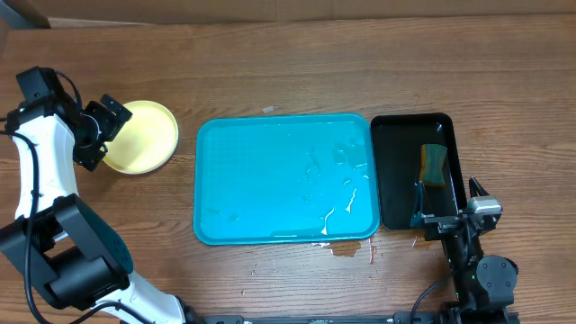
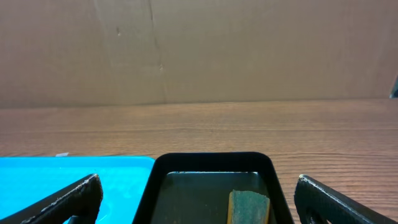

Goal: Clean dirty plates on tray and stack at the side

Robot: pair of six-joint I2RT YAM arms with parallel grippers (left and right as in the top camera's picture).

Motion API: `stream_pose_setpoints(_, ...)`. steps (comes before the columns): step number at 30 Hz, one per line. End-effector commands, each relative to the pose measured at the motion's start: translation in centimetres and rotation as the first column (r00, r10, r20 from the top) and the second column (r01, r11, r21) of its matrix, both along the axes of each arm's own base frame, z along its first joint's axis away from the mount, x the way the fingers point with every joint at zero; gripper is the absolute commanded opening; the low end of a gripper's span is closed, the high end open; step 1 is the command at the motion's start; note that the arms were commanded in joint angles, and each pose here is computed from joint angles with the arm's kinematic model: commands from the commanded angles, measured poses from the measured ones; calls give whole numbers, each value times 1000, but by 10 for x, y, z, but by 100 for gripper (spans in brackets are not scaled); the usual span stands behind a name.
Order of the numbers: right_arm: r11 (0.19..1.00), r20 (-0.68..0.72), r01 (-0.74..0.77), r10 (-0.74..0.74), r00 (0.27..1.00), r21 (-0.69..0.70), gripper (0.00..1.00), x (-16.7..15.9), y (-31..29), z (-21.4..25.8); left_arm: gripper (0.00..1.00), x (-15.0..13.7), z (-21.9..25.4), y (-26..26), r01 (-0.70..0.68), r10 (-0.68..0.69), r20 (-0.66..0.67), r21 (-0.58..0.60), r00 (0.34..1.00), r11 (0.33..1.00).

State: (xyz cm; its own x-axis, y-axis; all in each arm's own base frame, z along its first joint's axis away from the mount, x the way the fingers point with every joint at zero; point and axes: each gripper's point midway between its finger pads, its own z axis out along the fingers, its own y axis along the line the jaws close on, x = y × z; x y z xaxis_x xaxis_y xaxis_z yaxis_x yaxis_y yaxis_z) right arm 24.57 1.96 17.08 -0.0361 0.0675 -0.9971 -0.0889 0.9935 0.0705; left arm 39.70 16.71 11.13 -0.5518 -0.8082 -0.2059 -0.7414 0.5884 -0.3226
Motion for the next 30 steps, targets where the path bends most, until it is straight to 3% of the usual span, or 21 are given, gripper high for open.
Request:
stream_pose_setpoints(1,1000,6,3,-3,1000,-3,100,0,-1,-1,100,0,-8,-5,30,-30,-12,-10,999,999)
stream_pose_setpoints(30,1000,6,3,-3,1000,-3,100,0,-1,-1,100,1,2,-7,36,-36,6,4,999,999)
